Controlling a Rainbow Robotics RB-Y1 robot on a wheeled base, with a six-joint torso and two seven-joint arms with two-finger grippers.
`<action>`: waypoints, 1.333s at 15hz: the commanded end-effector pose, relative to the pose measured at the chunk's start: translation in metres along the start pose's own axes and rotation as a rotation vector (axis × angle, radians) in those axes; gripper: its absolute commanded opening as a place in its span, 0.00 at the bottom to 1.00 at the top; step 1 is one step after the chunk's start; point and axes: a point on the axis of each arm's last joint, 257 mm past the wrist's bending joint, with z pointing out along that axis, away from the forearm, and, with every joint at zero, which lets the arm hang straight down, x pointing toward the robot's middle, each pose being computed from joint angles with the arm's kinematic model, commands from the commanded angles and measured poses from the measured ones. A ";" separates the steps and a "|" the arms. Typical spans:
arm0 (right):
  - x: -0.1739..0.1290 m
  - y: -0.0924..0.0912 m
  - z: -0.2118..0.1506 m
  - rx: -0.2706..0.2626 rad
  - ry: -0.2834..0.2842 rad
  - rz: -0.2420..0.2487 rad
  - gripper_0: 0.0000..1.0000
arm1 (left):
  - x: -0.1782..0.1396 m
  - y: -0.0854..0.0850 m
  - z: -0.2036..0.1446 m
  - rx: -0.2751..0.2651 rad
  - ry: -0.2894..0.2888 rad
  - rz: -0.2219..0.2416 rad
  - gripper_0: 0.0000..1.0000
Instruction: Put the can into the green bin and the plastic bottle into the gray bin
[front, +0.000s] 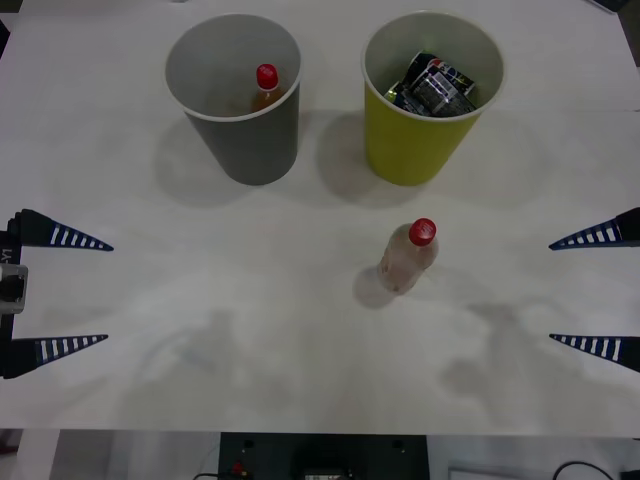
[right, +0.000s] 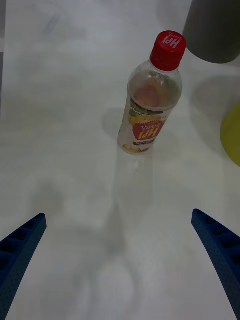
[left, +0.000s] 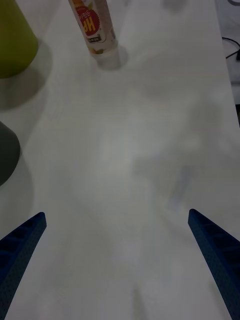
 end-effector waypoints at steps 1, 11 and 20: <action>0.000 0.000 0.000 0.000 0.000 0.000 1.00 | 0.000 0.000 0.000 0.000 0.000 0.000 0.98; 0.016 -0.018 0.009 0.033 -0.066 0.047 1.00 | 0.000 0.000 0.000 0.000 0.000 0.000 0.98; 0.030 -0.037 0.048 0.061 -0.230 0.036 1.00 | 0.000 0.000 0.000 0.000 0.000 0.000 0.98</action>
